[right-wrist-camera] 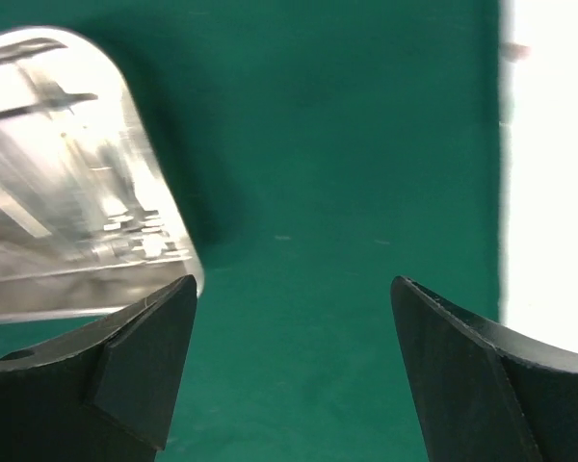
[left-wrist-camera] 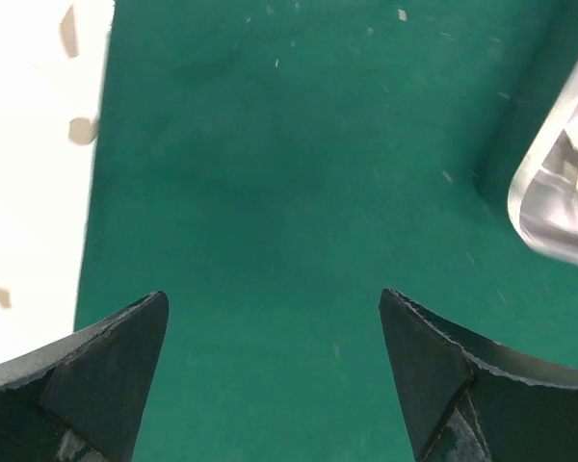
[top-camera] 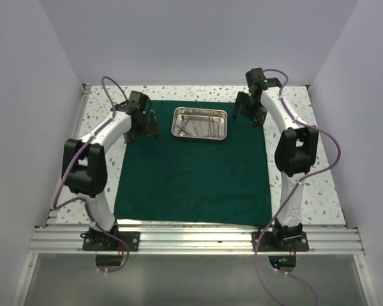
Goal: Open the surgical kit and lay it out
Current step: Open the surgical kit at the center of the board, then move the container from the surgical kit.
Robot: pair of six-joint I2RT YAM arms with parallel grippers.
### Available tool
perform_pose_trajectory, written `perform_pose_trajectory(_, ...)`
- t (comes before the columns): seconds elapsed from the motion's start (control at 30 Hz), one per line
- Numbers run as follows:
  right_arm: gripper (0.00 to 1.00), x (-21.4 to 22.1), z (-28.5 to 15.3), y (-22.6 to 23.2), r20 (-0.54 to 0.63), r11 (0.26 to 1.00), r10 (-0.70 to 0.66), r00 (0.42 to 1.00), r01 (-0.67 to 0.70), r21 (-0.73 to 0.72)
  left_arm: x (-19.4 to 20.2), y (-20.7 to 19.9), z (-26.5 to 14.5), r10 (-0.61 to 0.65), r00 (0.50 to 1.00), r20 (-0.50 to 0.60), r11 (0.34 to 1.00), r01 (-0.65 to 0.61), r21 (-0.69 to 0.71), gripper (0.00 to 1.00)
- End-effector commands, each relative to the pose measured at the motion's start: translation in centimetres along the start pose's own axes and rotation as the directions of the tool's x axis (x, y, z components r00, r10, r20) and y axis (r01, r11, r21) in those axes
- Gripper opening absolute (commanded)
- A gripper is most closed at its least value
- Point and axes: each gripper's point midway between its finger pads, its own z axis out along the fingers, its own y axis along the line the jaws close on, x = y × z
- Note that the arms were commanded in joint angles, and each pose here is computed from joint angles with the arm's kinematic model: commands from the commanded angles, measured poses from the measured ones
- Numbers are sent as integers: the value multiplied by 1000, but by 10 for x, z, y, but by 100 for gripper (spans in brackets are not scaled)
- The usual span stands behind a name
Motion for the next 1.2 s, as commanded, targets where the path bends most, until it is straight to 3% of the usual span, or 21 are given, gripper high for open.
perform_pose_trajectory(0.0,85,-8,-12,45,-10,982,21,1000,-22,-185,-25,-10,27,36,997,64,999,-36,3,94)
perform_pose_trajectory(0.13,82,-6,4,65,-30,977,22,999,-28,-211,-15,-9,62,38,999,18,999,-38,-14,94)
perform_pose_trajectory(0.3,80,-4,20,82,-17,985,-26,1000,23,-171,-21,-17,73,25,1000,4,1000,-25,14,93)
perform_pose_trajectory(0.43,68,-4,40,76,-20,995,-26,999,24,-98,-27,-20,72,40,999,16,999,-41,28,93)
perform_pose_trajectory(0.63,33,-12,68,66,2,999,-42,999,42,-14,-22,-13,76,46,999,-7,998,-46,31,92)
perform_pose_trajectory(0.67,21,-15,69,67,9,999,-44,999,44,-15,-23,-12,76,44,999,-5,998,-44,33,92)
perform_pose_trajectory(0.73,10,-15,78,62,7,999,-51,999,51,18,-19,-10,78,51,999,-12,998,-51,31,92)
perform_pose_trajectory(0.77,0,-19,78,62,20,998,-53,998,52,23,-18,-8,78,52,999,-13,998,-52,29,92)
perform_pose_trajectory(1.17,0,-72,63,28,152,996,-38,988,26,80,-6,3,88,53,997,-54,998,-51,31,92)
